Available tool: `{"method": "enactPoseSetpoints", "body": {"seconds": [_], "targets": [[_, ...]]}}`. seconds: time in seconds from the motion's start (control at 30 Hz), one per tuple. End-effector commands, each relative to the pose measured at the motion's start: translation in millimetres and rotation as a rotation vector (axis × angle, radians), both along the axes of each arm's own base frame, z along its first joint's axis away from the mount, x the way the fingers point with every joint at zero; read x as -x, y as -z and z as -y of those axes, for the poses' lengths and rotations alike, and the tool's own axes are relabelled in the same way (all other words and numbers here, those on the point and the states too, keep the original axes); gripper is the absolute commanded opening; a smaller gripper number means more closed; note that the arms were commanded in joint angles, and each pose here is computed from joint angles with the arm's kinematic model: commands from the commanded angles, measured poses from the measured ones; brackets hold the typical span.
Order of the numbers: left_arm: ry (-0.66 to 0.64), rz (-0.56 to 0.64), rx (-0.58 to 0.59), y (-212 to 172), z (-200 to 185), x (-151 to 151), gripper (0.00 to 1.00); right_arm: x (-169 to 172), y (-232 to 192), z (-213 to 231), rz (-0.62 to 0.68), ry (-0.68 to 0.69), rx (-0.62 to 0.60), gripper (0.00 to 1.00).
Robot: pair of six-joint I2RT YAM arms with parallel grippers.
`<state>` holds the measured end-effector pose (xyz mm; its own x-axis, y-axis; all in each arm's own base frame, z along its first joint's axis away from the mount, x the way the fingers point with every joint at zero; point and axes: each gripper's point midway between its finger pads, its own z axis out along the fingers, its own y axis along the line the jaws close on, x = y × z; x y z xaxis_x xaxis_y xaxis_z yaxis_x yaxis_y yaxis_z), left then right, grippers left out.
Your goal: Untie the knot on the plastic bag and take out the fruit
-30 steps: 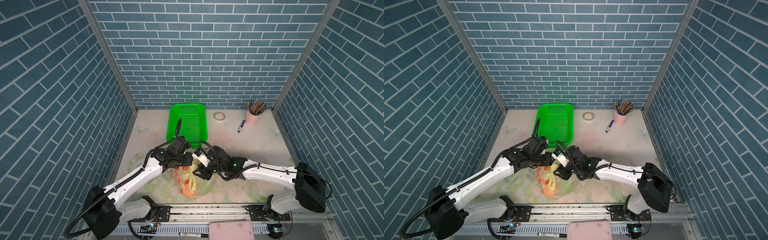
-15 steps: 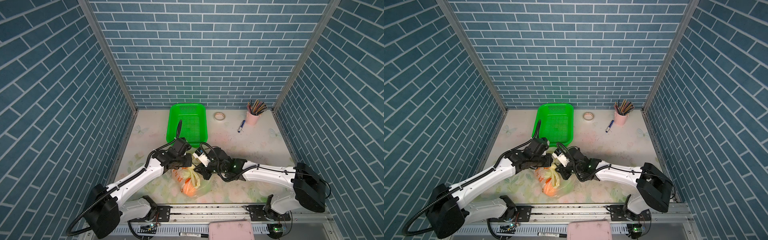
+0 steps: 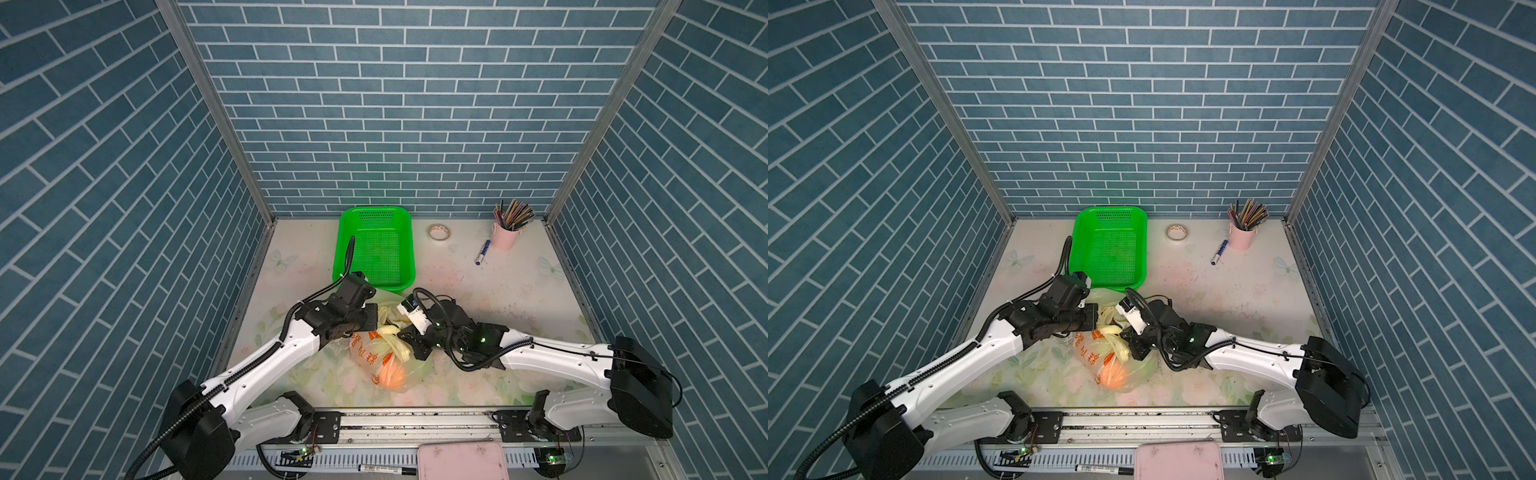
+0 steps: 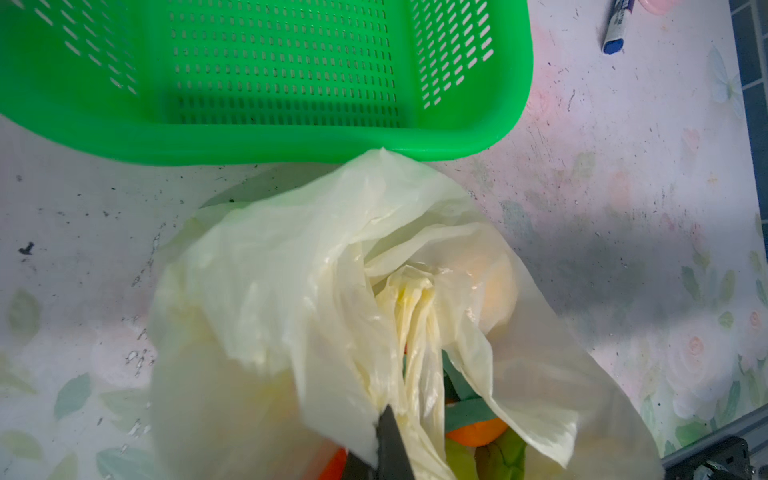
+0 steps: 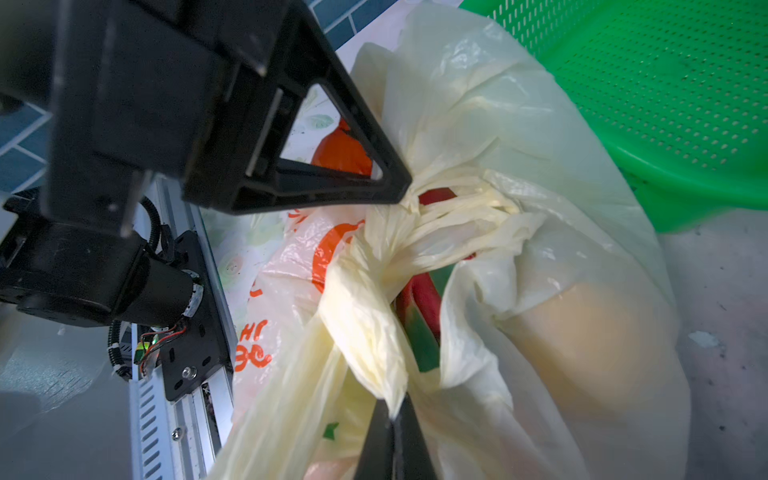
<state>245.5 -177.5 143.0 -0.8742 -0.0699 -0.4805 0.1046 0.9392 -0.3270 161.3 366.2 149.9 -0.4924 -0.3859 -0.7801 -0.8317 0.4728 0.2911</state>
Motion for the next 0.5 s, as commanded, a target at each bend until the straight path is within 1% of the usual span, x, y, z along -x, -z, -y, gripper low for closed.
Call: {"method": "enactPoseSetpoints", "body": {"seconds": [0.0, 0.1, 0.3, 0.47], "targets": [[-0.051, 0.039, -0.050, -11, -21, -7, 0.01, -8, -1, 12, 0.002, 0.079, 0.008, 0.02], [-0.073, 0.058, -0.045, -17, -29, -9, 0.00, -11, 0, 21, 0.007, 0.115, 0.014, 0.02], [-0.105, 0.080, 0.001, -24, -43, -12, 0.00, -29, 10, 51, 0.029, 0.244, 0.059, 0.04], [-0.141, 0.106, 0.029, -33, -57, -17, 0.00, -27, 22, 63, 0.019, 0.254, 0.062, 0.08]]}}
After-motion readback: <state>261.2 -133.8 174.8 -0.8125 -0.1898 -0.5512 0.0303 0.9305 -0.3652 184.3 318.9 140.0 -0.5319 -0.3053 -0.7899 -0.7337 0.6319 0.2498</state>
